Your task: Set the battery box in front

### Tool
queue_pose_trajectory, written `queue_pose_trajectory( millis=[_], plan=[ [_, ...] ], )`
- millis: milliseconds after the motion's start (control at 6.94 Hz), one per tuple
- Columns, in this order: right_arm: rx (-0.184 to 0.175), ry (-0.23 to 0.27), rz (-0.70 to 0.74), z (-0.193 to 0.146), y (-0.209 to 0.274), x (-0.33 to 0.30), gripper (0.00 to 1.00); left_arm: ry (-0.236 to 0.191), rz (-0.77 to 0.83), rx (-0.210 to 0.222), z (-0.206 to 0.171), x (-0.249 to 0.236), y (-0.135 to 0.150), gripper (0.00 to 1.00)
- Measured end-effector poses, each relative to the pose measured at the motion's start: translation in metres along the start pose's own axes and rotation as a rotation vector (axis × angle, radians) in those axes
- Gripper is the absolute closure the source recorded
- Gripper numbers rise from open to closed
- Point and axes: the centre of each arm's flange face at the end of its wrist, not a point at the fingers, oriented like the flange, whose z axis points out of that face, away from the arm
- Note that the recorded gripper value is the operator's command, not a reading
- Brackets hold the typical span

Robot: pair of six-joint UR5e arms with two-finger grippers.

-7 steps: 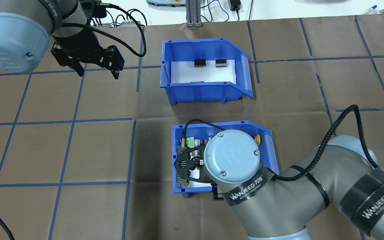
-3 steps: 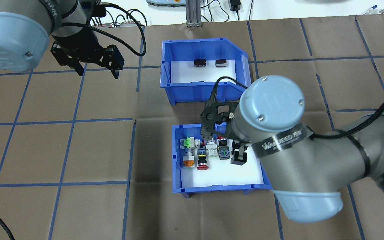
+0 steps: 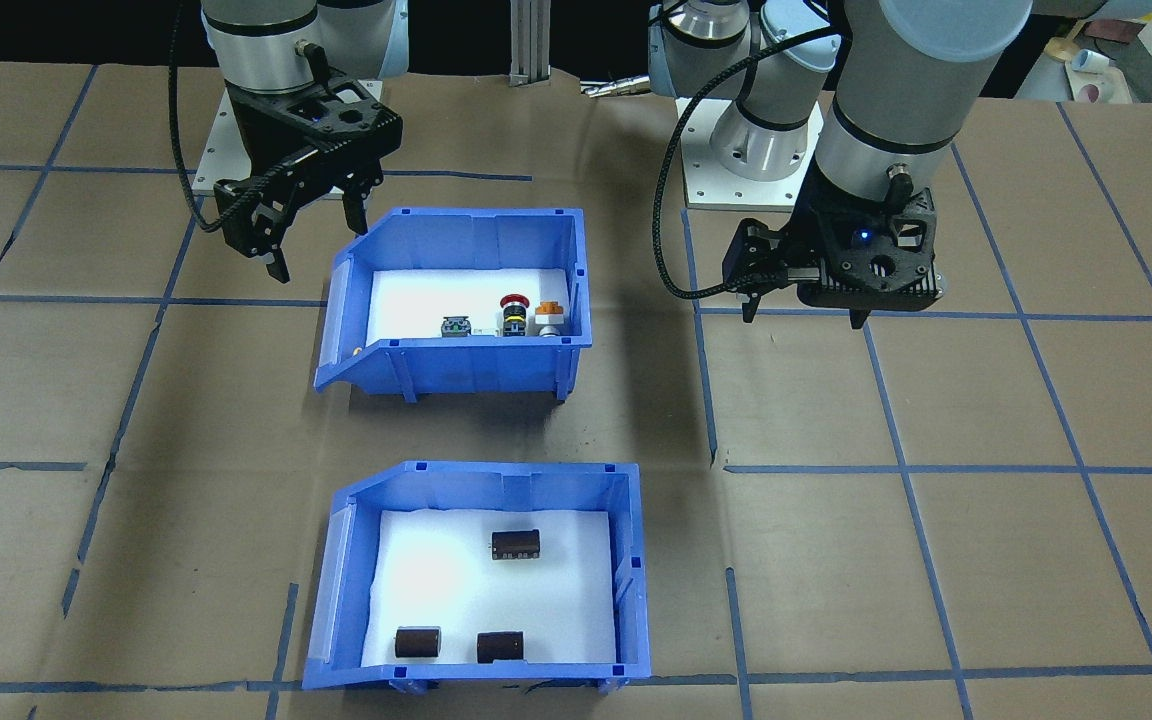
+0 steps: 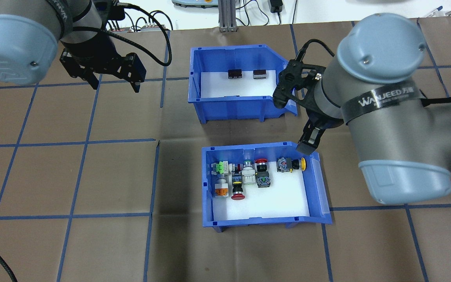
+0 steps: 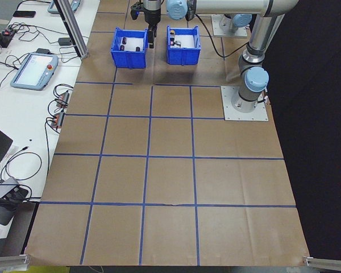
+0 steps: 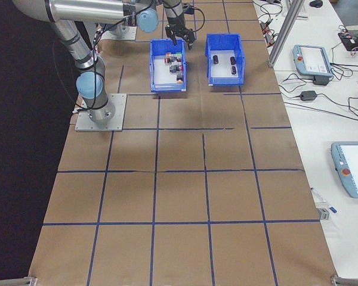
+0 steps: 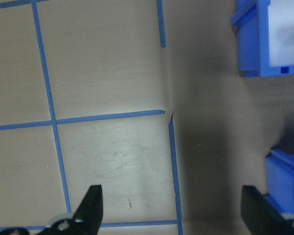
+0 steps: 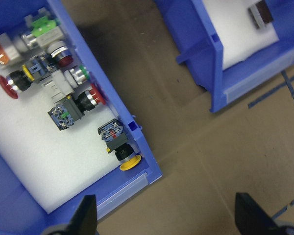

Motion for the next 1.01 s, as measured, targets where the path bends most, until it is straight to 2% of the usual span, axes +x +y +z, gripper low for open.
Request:
queue_pose_trajectory(
  millis=[432,720,1008],
  plan=[
    [-0.037,-0.01,0.371,0.018,-0.025,0.033,0.0,0.0,-0.001,0.0,0.001,0.0,0.0,0.01],
    [-0.108,-0.031,0.609,0.021,-0.023,0.061,0.0,0.0,-0.001,0.003,0.0,0.0,0.0,0.01],
    [-0.171,-0.067,0.823,-0.001,-0.03,0.083,0.0,0.002,-0.003,0.007,0.001,0.0,-0.001,0.01]
  ],
)
